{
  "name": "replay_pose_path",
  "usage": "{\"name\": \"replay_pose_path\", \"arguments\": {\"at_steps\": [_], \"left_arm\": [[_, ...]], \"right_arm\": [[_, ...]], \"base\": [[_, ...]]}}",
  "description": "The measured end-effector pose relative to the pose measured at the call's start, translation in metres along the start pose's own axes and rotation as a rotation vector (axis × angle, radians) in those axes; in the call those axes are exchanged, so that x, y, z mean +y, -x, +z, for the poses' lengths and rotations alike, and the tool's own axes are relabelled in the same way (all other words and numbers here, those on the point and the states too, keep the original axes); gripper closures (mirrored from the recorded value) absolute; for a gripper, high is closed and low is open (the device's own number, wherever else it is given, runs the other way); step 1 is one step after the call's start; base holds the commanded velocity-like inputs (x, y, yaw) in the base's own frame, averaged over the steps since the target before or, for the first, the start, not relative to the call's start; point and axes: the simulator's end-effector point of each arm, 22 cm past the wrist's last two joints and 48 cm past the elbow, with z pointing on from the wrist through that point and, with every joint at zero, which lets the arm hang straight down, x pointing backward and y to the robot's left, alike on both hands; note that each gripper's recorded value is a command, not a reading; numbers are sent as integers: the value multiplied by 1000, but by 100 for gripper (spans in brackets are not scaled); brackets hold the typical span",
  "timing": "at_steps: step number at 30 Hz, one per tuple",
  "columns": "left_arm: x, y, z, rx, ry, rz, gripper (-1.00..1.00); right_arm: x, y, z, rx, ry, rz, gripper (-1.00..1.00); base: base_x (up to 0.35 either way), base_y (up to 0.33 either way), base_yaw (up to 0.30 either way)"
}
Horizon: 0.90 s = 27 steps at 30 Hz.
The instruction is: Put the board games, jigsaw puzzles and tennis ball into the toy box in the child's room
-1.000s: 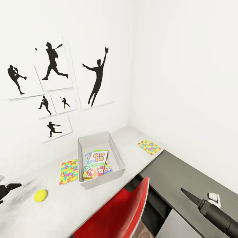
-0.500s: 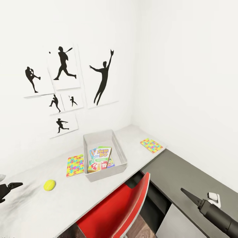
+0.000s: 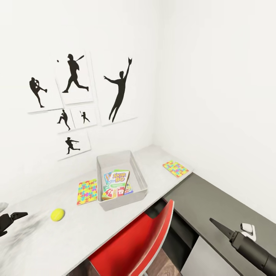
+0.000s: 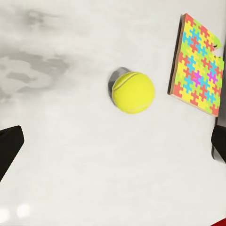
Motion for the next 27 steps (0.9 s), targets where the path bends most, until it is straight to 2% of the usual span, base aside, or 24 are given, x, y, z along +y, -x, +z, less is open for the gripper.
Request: {"name": "replay_pose_path", "arguments": {"at_steps": [11, 27], "left_arm": [[-2, -13, 6, 31, 7, 26, -100], [-6, -13, 4, 29, 1, 33, -100]], "right_arm": [[1, 1, 0, -1, 1, -3, -100], [6, 5, -1, -6, 10, -17, -100]], "base": [[0, 0, 39], [0, 0, 219]]}}
